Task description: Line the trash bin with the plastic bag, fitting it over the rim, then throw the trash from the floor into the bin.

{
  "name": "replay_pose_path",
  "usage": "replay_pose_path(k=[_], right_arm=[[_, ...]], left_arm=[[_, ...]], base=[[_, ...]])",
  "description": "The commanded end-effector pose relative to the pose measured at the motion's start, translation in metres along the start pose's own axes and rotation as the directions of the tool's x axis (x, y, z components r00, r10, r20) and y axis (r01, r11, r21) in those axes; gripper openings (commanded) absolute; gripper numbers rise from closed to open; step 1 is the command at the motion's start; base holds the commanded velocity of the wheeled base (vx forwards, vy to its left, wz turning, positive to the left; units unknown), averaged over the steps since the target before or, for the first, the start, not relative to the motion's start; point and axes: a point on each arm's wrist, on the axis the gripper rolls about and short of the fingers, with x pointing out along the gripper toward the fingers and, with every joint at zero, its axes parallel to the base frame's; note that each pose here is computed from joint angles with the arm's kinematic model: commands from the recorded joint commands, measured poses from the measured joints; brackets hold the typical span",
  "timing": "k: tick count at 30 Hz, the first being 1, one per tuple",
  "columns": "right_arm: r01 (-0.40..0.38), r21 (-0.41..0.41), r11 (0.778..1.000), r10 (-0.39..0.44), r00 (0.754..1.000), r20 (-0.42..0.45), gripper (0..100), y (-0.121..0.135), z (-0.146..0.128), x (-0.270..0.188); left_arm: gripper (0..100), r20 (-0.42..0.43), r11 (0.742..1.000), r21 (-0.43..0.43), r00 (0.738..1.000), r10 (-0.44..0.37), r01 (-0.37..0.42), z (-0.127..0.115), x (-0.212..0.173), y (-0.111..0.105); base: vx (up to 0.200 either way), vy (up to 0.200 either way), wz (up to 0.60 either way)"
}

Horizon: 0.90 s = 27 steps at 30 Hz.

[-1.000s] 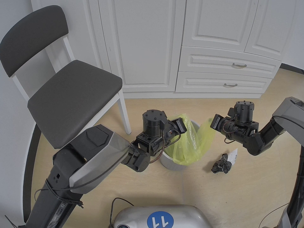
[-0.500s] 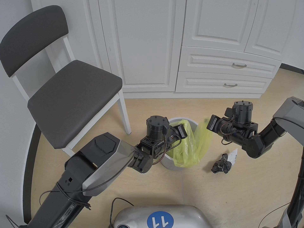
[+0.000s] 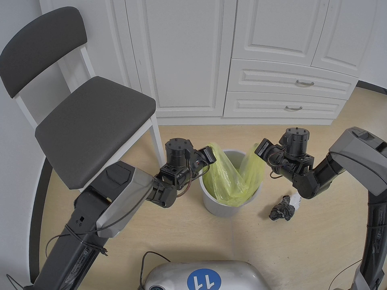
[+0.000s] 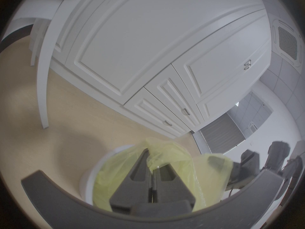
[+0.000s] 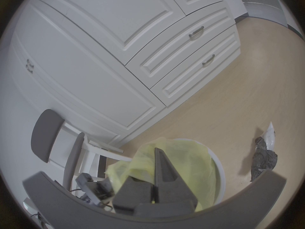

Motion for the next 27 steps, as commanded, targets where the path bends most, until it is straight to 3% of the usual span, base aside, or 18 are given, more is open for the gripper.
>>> replay_pose_path(k=[1, 8, 9, 16, 20, 22, 27], right_arm=[[0.042, 0.007, 0.999, -0.042, 0.999, -0.005, 0, -0.020, -0.007, 0.013], [0.063, 0.000, 0.998, -0.063, 0.998, 0.007, 0, -0.027, 0.000, 0.014], [0.063, -0.008, 0.998, -0.063, 0.998, 0.011, 0, -0.027, 0.003, 0.012], [0.124, -0.094, 0.988, -0.129, 0.991, -0.047, 0, -0.038, -0.002, 0.009], [0.182, -0.193, 0.964, -0.206, 0.972, -0.114, 0, -0.041, -0.004, 0.001], [0.222, -0.252, 0.942, -0.262, 0.956, -0.136, 0, -0.045, -0.008, -0.001], [0.252, -0.287, 0.924, -0.299, 0.945, -0.133, 0, -0.051, -0.014, 0.002]], left_arm=[[0, 0.043, 1.000, 0.001, 0.999, 0.007, -0.007, 0.021, -0.002, 0.006], [0, 0.030, 1.000, 0.001, 0.999, 0.022, -0.022, 0.018, -0.002, 0.015], [0, -0.013, 0.998, 0.001, 0.998, 0.060, -0.060, 0.014, -0.002, 0.022], [0, -0.053, 0.991, -0.007, 0.989, 0.135, -0.136, 0.034, 0.002, 0.025], [0, -0.086, 0.984, 0.010, 0.980, 0.179, -0.179, 0.037, 0.000, 0.031], [0, -0.080, 0.982, 0.033, 0.979, 0.189, -0.187, 0.043, -0.002, 0.035], [0, -0.076, 0.981, 0.040, 0.979, 0.191, -0.189, 0.046, -0.002, 0.035]], base=[[0.000, 0.000, 0.00], [0.000, 0.000, 0.00], [0.000, 0.000, 0.00], [0.000, 0.000, 0.00], [0.000, 0.000, 0.00], [0.000, 0.000, 0.00], [0.000, 0.000, 0.00]])
